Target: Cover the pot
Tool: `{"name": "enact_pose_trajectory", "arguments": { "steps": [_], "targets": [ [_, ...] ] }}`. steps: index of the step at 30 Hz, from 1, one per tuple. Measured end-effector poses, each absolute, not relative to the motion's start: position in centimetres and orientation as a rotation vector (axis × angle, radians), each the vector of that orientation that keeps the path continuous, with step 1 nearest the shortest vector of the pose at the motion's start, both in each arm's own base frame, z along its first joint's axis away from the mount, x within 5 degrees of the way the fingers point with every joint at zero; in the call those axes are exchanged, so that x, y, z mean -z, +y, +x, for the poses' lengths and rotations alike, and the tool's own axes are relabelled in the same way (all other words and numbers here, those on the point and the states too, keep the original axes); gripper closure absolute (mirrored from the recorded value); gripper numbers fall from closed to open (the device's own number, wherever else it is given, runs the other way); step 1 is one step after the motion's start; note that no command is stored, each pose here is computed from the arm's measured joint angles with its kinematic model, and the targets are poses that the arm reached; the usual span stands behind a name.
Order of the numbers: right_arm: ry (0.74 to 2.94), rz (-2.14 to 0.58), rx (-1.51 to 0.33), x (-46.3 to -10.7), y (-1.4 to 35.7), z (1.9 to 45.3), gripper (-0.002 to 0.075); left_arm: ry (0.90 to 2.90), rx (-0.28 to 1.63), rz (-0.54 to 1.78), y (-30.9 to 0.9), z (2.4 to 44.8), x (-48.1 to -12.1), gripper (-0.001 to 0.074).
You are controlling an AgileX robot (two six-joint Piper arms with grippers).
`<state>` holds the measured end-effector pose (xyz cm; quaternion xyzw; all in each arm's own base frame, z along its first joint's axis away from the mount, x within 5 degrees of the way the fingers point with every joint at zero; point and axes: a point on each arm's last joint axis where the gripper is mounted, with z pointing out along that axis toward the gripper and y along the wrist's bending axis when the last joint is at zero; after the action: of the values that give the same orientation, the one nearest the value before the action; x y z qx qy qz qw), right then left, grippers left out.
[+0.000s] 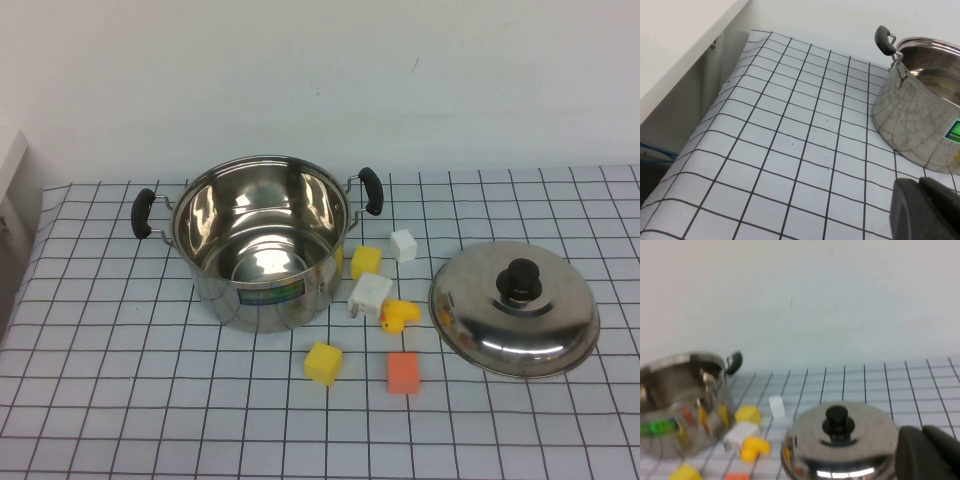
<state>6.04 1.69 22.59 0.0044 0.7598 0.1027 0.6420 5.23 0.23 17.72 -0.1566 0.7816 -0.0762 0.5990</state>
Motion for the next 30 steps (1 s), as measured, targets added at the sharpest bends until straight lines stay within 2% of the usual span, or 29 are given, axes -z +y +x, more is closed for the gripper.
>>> {"name": "enact_pose_trajectory", "arguments": {
  "steps": [5, 10, 17, 20, 23, 27, 30],
  "targets": [
    [1.851, -0.125, -0.221, -24.9, 2.0, 8.7, 0.0728, 1.813, 0.177, -0.363, 0.2, 5.2, -17.7, 0.0738],
    [1.85, -0.283, -0.263, -28.0, 2.4, 12.9, 0.0728, 1.812, 0.178, -0.365, 0.2, 5.2, -17.7, 0.0738],
    [1.915, -0.444, -0.242, -29.1, 4.2, 18.1, 0.0712, 1.812, 0.181, -0.368, 0.2, 5.2, -17.7, 0.0738],
    [1.917, -0.366, -0.16, -28.7, 5.1, 19.5, 0.065, 1.812, 0.181, -0.368, 0.2, 5.2, -17.7, 0.0738],
    [1.856, -0.276, -0.124, -28.4, 6.0, 21.1, 0.0533, 1.812, 0.181, -0.368, 0.2, 5.2, -17.7, 0.0738],
    [1.698, -0.235, -0.176, -27.6, 7.5, 23.9, 0.036, 1.812, 0.181, -0.368, 0.2, 5.2, -17.7, 0.0738],
    [1.629, -0.233, -0.228, -25.8, 8.5, 26.1, 0.0282, 1.812, 0.181, -0.368, 0.2, 5.2, -17.7, 0.0738]
  ]
}}
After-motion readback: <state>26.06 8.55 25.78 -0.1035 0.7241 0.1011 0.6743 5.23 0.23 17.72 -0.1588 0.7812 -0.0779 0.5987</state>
